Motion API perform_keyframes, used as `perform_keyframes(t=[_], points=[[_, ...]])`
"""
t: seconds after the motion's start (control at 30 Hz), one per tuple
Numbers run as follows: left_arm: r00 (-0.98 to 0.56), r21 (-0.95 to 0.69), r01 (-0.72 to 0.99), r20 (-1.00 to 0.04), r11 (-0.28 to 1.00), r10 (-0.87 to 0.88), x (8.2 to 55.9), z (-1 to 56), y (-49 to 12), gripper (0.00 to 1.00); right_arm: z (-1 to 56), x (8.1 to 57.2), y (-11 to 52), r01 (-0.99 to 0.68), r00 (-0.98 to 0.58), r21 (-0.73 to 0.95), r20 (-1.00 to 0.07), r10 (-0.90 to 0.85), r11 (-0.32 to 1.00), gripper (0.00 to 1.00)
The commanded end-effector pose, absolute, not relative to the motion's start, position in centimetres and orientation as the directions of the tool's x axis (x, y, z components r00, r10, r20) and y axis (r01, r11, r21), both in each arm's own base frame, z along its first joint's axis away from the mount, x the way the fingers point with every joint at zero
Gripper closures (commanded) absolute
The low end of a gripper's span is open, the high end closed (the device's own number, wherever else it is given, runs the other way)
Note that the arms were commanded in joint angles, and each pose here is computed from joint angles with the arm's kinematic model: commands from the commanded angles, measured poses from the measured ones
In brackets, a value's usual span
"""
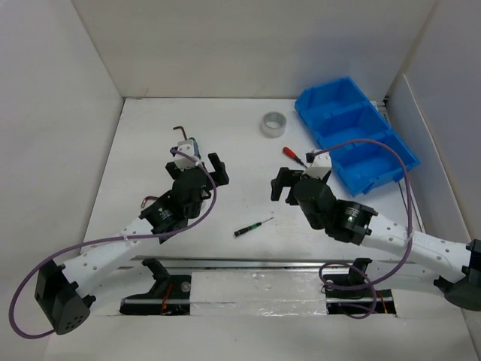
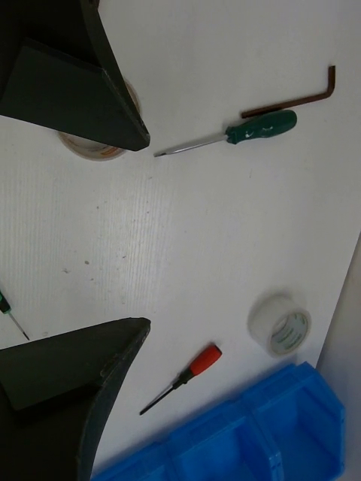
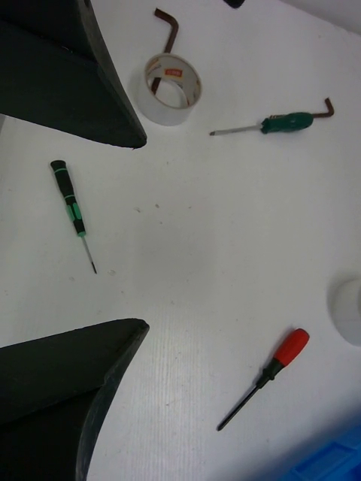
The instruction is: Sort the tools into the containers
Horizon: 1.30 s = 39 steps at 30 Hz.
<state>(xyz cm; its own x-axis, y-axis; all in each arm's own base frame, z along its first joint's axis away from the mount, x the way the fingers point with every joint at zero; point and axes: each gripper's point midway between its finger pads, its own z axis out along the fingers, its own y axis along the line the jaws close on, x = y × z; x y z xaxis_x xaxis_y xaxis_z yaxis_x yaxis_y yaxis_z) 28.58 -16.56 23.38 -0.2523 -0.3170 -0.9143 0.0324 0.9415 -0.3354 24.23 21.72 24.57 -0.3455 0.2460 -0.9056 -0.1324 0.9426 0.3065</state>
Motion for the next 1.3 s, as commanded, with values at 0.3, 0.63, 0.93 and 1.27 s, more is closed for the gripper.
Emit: perform_keyframes(t=[0.3, 0.63, 0.93, 1.27], points=[[-0.228, -0.334, -0.053, -0.913, 0.941, -0.337, 29.6, 24.2, -16.0, 0.07, 23.2, 30.5, 21.0, 0.053, -0.446, 0.354, -0.828, 0.339, 0.934, 0.0], [-0.202, -0.364, -0.003, -0.912, 0.932, -0.357, 28.8, 25.2, -15.8, 0.09, 22.9, 38.6, 24.0, -0.254, -0.431, 0.238, -0.896, 0.111, 0.937, 0.0], [-0.188, -0.339, -0.032, -0.922, 0.94, -0.339, 29.1, 24.3, -15.3, 0.09, 19.4, 45.2, 25.2, -0.486, -0.368, -0.095, -0.88, -0.302, 0.869, 0.02], [-0.227, -0.333, 0.015, -0.919, 0.943, -0.321, 29.4, 24.3, -16.6, 0.08, 13.9, 49.4, 22.3, -0.631, -0.468, -0.021, -0.787, -0.402, 0.775, 0.04]])
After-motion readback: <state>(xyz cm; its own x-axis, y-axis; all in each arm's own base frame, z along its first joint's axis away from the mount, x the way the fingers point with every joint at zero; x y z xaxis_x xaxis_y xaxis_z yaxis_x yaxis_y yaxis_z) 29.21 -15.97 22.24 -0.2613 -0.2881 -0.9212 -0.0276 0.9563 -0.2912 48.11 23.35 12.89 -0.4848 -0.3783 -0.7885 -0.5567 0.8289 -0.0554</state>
